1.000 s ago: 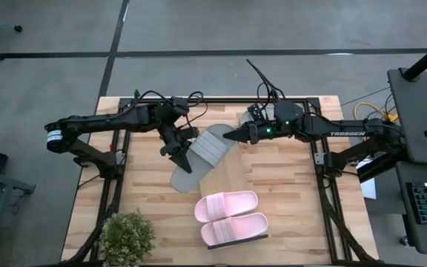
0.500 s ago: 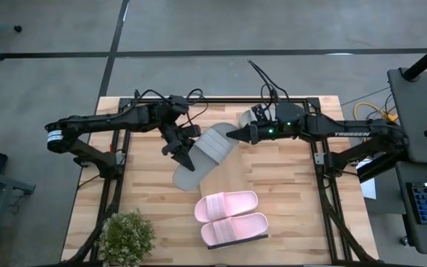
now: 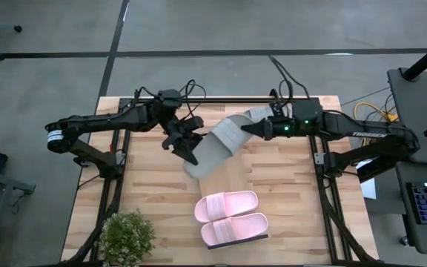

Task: Pick and place slides into the shelf
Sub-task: Put the bottom gray slide on the shelf

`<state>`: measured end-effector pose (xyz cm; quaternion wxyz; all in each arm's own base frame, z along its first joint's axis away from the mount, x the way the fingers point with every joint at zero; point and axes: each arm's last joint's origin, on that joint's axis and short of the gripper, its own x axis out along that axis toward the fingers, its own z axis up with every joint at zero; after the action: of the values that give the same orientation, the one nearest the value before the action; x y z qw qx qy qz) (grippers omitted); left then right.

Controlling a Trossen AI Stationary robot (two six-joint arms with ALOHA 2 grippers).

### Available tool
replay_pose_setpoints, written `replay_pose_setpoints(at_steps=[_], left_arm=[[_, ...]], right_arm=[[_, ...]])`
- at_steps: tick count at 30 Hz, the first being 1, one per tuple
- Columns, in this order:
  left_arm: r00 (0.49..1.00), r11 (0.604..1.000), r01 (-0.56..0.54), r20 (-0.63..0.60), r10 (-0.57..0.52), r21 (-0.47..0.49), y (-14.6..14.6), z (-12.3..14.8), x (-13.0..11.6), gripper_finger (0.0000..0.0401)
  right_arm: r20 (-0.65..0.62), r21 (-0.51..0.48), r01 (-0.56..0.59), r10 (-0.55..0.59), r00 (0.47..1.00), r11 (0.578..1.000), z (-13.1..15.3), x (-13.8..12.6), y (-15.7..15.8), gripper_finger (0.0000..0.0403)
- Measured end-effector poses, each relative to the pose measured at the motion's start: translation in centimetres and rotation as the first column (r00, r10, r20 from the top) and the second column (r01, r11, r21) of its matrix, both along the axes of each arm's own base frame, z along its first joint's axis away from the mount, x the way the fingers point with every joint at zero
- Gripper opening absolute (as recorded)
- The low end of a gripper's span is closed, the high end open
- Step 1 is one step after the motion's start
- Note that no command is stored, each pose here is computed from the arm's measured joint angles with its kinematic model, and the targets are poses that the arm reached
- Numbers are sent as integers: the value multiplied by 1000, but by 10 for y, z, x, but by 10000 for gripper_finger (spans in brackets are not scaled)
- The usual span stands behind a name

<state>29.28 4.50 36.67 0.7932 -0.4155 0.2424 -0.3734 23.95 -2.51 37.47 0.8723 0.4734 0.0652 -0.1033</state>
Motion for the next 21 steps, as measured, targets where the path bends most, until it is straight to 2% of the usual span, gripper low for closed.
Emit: replay_pose_setpoints(at_steps=[3,8,13,21], left_arm=[[1000,1000,-27,-1,27,4,2,0,0,255],[992,992,-123,9,123,23,4,2,1,260],[974,978,-206,108,201,38,8,11,2,260],[950,964,-263,183,254,31,17,24,-3,261]], right_arm=[[-5,-12,45,-45,999,999,3,-9,0,35],[19,-30,120,-119,993,992,9,-21,3,35],[-7,-33,187,-187,982,982,9,-32,7,34],[-18,-31,226,-227,974,974,11,-44,10,34]])
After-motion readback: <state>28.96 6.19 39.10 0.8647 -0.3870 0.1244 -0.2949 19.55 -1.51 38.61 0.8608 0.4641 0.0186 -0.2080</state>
